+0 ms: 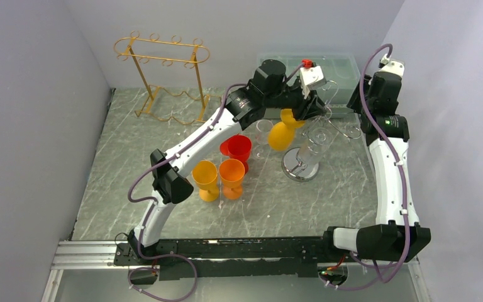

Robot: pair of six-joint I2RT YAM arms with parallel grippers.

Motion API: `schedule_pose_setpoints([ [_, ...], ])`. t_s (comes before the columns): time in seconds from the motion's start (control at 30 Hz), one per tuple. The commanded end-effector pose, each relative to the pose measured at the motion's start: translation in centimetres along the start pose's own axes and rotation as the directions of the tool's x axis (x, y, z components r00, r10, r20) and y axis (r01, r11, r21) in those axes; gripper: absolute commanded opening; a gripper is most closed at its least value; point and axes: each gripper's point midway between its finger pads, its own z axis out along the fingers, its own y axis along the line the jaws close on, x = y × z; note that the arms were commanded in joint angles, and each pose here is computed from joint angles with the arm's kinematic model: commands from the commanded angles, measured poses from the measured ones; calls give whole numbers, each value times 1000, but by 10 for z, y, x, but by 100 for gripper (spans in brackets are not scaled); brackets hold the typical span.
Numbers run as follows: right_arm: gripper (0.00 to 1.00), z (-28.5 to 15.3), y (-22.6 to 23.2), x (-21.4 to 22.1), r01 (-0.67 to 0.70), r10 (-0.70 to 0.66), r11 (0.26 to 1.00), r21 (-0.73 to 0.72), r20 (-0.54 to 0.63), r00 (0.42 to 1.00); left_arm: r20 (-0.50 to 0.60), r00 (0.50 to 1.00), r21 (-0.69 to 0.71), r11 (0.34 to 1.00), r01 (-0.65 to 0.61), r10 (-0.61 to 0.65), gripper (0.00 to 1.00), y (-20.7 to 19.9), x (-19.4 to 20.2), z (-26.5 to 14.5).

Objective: Place the wine glass upside down on the wine glass rack
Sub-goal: Adjust the wine rack at the center of the board.

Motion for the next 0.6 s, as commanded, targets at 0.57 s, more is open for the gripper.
schedule_pose_setpoints([
  [0.57,44,-13,0,-3,-22,23,999,-29,26,999,77,996,85,995,-46,40,63,-31,-21,11],
])
